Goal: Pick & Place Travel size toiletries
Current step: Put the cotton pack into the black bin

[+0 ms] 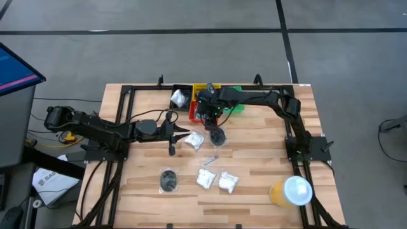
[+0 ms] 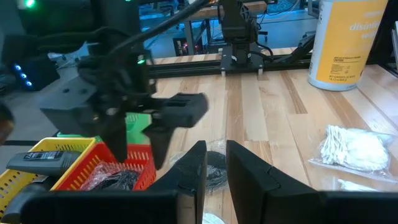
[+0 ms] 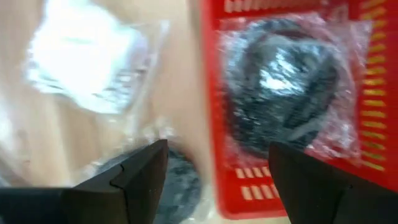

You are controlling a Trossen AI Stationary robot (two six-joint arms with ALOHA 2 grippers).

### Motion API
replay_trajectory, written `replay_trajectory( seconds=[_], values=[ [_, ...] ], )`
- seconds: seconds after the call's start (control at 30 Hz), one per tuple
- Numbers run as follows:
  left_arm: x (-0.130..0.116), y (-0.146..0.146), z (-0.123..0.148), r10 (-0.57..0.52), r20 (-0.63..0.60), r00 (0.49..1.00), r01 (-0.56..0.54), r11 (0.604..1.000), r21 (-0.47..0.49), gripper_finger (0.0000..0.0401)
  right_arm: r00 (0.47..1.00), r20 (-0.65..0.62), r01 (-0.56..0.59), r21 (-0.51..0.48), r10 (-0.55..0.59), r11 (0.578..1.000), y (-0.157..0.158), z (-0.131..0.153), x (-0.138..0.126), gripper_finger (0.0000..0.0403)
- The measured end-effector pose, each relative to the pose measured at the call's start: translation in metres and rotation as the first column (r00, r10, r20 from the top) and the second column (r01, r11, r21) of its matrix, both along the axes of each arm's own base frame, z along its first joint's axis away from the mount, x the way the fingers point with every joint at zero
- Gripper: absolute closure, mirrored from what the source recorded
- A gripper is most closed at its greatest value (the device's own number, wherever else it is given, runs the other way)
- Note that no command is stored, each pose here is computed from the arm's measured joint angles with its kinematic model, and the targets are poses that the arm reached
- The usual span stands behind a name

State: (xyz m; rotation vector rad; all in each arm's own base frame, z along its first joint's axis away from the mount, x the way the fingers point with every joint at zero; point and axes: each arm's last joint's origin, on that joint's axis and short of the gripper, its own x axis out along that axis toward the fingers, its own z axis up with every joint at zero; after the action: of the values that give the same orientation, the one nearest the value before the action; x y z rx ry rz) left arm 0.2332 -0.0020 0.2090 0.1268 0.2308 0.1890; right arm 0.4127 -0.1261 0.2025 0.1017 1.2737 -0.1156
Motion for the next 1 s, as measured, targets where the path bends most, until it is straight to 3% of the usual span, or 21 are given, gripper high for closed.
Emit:
replay_trajectory(
  seconds=[0.47, 1.0],
  values=[
    [0.000, 0.000, 0.000, 0.000, 0.000, 1.000, 0.000, 1.000, 0.000, 0.0347, 0.987, -0.026, -0.154, 0.119, 0.158, 0.981, 0.071, 0.003, 0.008, 0.0138],
    [0.000, 0.000, 0.000, 0.000, 0.000, 1.000, 0.000, 1.000, -0.001, 0.0347, 0.957, -0.052, -0.277, 0.142, 0.287, 0.950, 0.154, 0.002, 0.009, 0.0138]
  ],
)
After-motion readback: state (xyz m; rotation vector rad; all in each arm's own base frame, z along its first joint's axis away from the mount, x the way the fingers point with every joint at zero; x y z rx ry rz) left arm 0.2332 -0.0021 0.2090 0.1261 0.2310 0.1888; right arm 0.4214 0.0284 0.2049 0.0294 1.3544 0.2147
